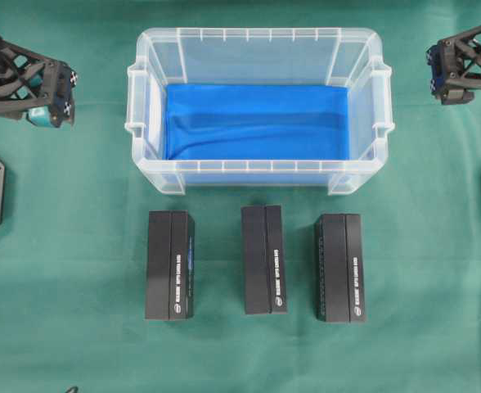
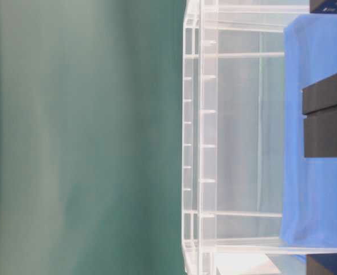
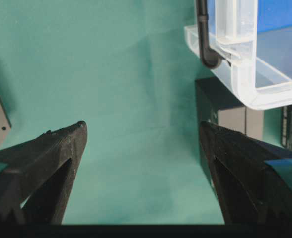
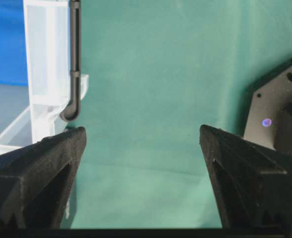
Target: Take out the box from the case.
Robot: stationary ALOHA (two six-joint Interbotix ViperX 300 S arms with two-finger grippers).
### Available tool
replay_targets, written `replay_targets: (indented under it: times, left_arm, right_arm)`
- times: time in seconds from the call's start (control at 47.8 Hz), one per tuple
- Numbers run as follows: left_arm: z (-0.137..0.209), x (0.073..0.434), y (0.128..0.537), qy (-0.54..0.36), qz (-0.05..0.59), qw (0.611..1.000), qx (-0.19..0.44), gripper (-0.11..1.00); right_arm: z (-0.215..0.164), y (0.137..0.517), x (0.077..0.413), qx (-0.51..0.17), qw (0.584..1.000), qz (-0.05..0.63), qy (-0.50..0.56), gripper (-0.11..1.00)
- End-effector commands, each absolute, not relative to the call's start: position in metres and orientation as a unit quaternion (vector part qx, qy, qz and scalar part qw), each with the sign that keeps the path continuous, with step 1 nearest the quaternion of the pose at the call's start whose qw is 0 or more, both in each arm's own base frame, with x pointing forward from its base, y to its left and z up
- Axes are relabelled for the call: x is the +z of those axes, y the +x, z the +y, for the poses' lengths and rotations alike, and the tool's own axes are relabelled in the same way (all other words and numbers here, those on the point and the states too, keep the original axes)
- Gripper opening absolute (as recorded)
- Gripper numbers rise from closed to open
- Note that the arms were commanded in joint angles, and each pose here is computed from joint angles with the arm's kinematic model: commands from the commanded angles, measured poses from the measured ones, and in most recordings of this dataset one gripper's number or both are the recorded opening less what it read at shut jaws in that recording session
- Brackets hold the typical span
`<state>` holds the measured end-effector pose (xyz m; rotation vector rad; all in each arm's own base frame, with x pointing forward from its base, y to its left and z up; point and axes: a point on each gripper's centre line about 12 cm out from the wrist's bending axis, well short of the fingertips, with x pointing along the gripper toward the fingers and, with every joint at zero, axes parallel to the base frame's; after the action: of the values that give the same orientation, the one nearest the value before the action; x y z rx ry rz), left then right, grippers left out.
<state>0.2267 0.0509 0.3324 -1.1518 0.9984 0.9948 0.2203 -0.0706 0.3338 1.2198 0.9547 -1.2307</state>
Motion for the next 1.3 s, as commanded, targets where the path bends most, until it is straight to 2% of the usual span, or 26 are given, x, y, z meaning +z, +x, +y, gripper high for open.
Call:
replay_targets:
  times: [0.0,1.277]
  left_arm:
    - [0.0509,0.338,0.2267,-0.502,0.426,0.62,0.428,0.93]
    - [0.0508,0.3379,0.2263,-0.502,0.426,0.62,0.428,0.93]
  right_arm:
    - [-0.071,0.2191,0.3398,-0.516,0.555,0.394,0.52,0.9]
    - [-0.072,0.2228,0.338,-0.513,0.558,0.391,0.522,0.9]
